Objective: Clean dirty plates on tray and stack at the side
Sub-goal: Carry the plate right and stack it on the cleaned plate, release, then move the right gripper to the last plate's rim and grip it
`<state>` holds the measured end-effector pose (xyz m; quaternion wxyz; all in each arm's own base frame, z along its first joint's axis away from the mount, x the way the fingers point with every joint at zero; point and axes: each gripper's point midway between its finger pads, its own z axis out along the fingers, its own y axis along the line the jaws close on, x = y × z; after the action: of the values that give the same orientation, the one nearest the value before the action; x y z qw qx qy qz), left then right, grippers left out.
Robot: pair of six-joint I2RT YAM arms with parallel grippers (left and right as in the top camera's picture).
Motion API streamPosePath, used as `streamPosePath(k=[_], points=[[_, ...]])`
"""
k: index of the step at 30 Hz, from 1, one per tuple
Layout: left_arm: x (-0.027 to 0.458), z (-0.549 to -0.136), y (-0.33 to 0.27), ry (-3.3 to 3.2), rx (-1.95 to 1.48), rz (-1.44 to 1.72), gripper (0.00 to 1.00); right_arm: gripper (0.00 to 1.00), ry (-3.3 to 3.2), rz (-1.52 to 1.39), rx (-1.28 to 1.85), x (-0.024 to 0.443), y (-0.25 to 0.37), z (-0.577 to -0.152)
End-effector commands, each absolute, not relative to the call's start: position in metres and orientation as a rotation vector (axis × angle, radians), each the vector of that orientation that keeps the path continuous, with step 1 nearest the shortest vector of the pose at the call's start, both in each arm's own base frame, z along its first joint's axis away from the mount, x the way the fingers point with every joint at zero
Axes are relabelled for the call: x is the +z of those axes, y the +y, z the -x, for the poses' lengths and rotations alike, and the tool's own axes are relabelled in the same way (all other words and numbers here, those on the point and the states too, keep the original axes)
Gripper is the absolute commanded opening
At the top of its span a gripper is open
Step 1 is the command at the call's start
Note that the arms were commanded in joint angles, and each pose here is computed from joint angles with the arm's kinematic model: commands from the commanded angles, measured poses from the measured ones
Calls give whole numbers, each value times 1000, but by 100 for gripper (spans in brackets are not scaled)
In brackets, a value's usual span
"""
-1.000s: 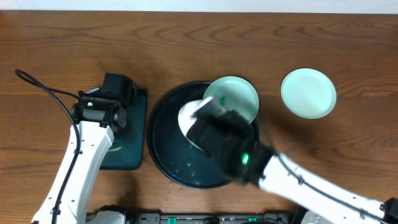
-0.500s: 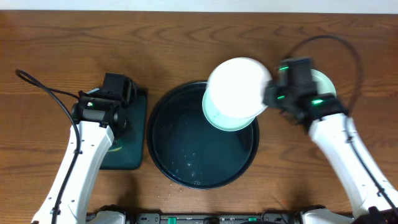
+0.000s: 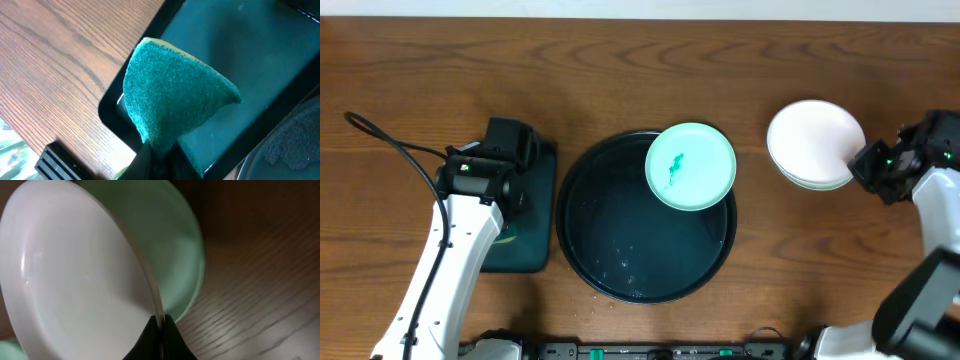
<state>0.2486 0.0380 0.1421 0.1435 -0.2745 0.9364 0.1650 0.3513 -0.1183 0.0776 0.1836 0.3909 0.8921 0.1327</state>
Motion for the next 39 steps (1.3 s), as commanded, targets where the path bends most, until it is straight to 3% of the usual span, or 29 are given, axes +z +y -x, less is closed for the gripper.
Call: streamPosePath(k=[1, 8, 10, 13, 15, 19, 27, 29, 32, 39], points=[[151, -252, 40, 2670, 470, 796, 7, 1, 2545, -1115, 470, 53, -118, -355], [151, -250, 41, 2676, 475, 795, 7, 2, 2535, -1191, 493, 23, -131, -360], [151, -251, 41, 2677, 475, 791, 7, 13, 2523, -1190, 496, 23, -134, -362], [151, -251, 41, 2677, 475, 792, 7, 22, 2492, -1160, 552, 34, -133, -371], [151, -251, 41, 2677, 475, 792, 7, 29, 2468, -1090, 625, 49, -127, -381], [151, -251, 41, 2677, 475, 792, 7, 33, 2419, -971, 667, 90, -118, -395], [151, -251, 41, 2677, 475, 792, 7, 42, 2311, -581, 485, 205, -84, -401], [151, -251, 41, 2677, 475, 792, 7, 43, 2321, -535, 447, 216, -68, -396], [151, -251, 41, 2677, 475, 792, 7, 46, 2393, -501, 417, 207, -46, -389], [151, -251, 41, 2677, 475, 792, 7, 47, 2641, -332, 470, 128, 11, -392]])
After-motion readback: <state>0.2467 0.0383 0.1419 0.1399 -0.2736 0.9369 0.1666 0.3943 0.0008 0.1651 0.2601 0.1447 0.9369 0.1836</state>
